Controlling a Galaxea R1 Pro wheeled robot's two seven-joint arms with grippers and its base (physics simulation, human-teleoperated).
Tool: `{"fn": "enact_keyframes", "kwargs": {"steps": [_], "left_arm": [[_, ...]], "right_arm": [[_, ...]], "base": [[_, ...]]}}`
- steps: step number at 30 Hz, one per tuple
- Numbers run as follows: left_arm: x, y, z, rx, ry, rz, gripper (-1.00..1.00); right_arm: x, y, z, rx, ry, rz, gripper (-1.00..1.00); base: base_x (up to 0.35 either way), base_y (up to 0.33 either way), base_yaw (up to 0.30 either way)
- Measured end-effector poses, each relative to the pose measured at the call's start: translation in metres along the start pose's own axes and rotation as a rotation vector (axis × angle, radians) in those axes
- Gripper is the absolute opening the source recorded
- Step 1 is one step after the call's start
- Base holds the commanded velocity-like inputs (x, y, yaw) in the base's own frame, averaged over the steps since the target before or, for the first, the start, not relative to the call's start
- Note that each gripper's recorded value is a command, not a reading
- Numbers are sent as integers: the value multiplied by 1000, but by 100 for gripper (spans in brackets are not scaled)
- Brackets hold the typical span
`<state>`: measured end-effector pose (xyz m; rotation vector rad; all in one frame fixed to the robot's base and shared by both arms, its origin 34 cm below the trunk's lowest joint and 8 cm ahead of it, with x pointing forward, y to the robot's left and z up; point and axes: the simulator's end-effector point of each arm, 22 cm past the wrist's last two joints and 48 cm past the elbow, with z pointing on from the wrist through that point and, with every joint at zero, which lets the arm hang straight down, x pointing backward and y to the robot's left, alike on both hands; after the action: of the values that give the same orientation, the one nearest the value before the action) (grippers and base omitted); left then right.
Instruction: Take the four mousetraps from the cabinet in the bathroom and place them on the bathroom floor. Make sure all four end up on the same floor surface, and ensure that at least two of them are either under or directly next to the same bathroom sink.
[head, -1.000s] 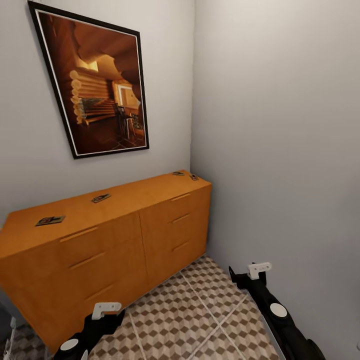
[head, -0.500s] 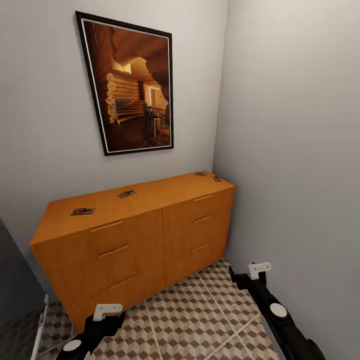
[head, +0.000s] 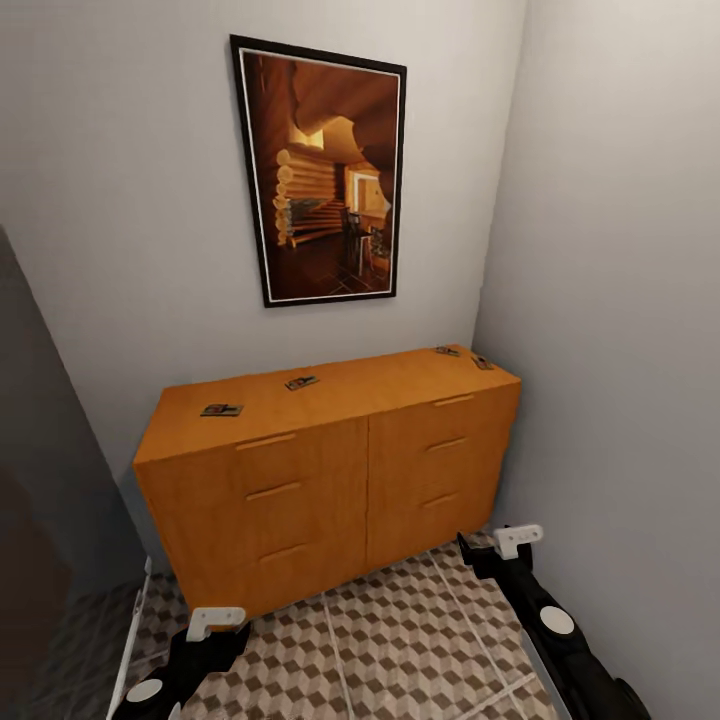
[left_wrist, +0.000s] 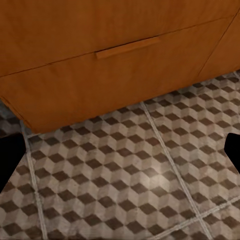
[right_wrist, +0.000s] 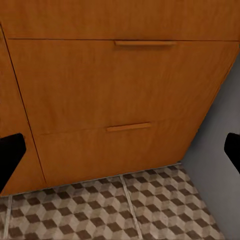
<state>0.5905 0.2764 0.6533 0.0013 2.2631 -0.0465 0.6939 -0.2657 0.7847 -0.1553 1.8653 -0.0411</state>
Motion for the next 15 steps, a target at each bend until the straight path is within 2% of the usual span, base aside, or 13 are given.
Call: {"fn": "enact_keyframes", "kwargs": {"steps": [6, 10, 15], "left_arm": [[-1, 0, 0, 1, -7, 2, 100], [-8, 0, 0, 1, -45, 5, 100], [-7, 0, 1, 1, -47, 6, 100]], "right_arm": [[0, 0, 0, 0, 0, 0, 100], [0, -1, 0, 1, 0, 0, 100], [0, -1, 0, 0, 0, 0, 100]], "base": [[0, 0, 189], [0, 0, 32], [0, -112, 7]]}}
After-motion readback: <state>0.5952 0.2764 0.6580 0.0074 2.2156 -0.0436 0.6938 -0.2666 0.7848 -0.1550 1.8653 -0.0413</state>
